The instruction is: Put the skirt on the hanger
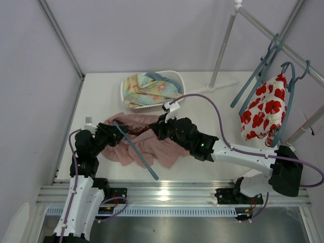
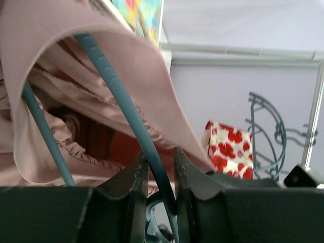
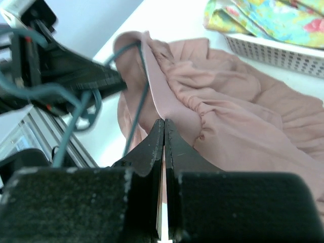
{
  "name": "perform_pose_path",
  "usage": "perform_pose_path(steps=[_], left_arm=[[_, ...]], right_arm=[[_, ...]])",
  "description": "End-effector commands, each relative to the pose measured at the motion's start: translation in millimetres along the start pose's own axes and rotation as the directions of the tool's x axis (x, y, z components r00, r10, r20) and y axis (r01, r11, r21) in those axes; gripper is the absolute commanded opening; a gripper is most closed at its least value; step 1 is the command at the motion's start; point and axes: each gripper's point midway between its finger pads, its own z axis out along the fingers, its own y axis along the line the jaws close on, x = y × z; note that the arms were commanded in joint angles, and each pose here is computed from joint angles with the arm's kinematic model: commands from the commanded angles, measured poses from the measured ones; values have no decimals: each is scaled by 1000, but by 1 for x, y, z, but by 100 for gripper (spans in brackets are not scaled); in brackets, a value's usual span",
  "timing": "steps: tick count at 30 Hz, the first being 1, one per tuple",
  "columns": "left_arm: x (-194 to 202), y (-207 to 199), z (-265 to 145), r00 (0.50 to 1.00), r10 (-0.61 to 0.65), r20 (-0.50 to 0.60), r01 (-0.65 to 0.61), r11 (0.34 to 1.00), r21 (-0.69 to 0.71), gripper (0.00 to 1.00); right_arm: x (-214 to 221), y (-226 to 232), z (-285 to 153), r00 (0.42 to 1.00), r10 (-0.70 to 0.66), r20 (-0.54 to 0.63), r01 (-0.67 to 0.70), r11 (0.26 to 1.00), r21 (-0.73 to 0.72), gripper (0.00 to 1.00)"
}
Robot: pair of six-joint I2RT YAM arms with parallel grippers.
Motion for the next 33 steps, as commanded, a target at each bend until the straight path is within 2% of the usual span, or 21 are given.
perform_pose_path(steps=[1, 7, 11, 17, 22, 27, 33], left_arm=[[-23, -14, -3, 997, -22, 79, 19, 999, 38, 0], [-55, -14, -3, 984, -72, 160, 60, 995, 83, 0], [-71, -24, -3, 976, -61, 210, 34, 991, 130, 0], [-74, -36, -2, 975, -109, 196, 71, 978, 195, 0], [-84, -52, -5, 960, -163, 228, 106, 964, 243, 0], [-102, -56, -5, 933, -198, 301, 125, 961, 245, 0], [-104, -66, -4, 930, -253, 268, 168, 938, 302, 0]], right_arm=[[-14, 2, -15, 999, 0, 42, 0, 1000, -8, 0], [-9, -8, -37, 1000, -6, 26, 5, 1000, 29, 0], [-1, -16, -50, 1000, 9, 2, -9, 999, 51, 0], [27, -23, -56, 998, 25, -55, -22, 998, 67, 0], [47, -6, -55, 996, 16, -84, -12, 999, 47, 0], [47, 5, -61, 997, 43, -62, -40, 998, 51, 0], [53, 3, -57, 997, 49, -66, -45, 997, 69, 0]])
